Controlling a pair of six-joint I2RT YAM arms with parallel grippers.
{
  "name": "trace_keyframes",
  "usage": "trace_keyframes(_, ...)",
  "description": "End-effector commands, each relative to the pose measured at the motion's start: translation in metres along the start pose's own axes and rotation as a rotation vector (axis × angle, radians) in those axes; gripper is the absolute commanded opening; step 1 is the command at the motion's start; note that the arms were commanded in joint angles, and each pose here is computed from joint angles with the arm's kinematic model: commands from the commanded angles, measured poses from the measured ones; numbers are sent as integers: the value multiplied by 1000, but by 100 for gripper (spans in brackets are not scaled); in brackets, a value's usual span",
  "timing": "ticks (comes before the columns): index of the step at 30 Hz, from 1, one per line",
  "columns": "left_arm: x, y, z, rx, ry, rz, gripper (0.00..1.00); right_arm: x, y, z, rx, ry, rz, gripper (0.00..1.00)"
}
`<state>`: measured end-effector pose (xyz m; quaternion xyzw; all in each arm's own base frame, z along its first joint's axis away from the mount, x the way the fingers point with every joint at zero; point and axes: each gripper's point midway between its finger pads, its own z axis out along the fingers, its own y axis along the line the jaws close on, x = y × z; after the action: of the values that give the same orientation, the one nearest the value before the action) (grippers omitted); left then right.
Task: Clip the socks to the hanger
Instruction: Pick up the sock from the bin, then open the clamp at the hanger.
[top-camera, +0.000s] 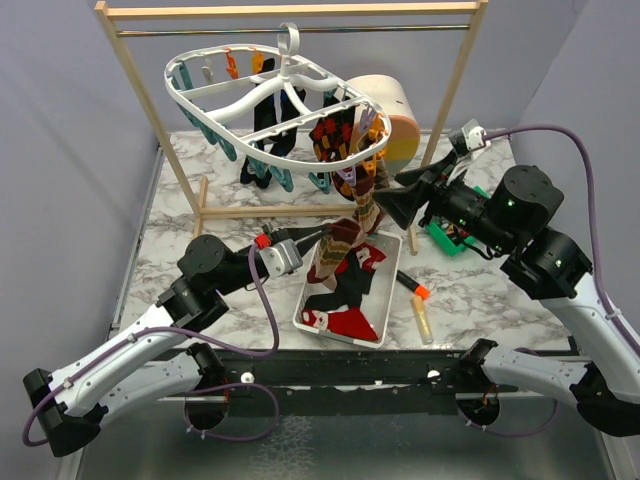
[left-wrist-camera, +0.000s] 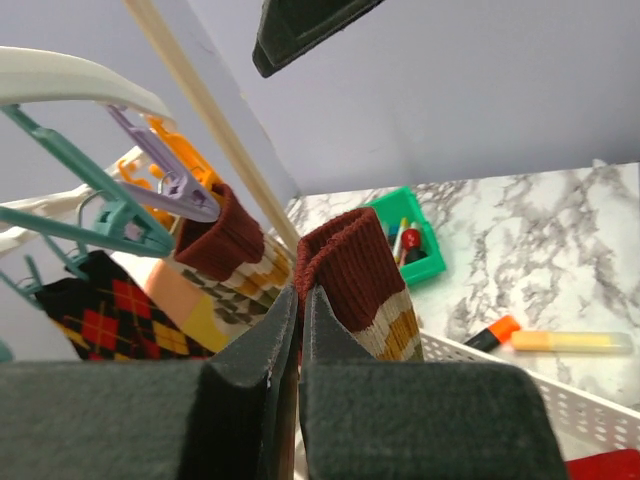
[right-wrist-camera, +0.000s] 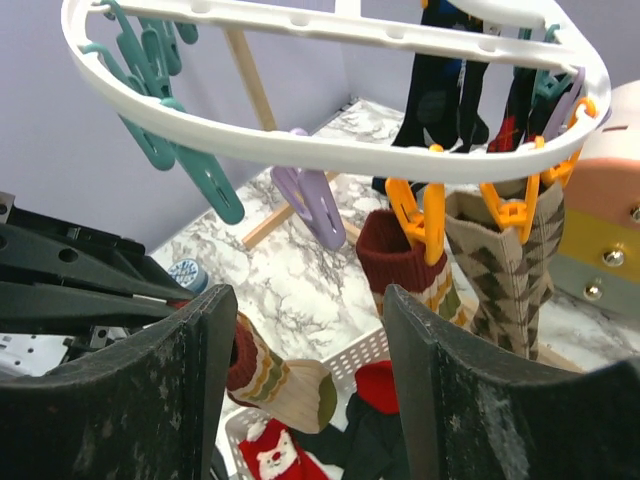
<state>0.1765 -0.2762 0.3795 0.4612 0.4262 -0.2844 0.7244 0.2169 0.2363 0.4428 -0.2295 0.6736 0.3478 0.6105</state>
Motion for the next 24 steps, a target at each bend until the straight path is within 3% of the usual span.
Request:
trace_keyframes(1, -1, 17, -6, -73, 34, 74, 0, -15, 0, 9, 1, -35, -30, 66)
trace_keyframes(13, 26, 13, -11, -95, 96, 64, 0, 2, -19, 26, 153, 59, -24, 70)
trace_keyframes(24, 40, 7, -10, -91, 110, 33, 0, 17, -2, 37, 283, 88, -102, 72)
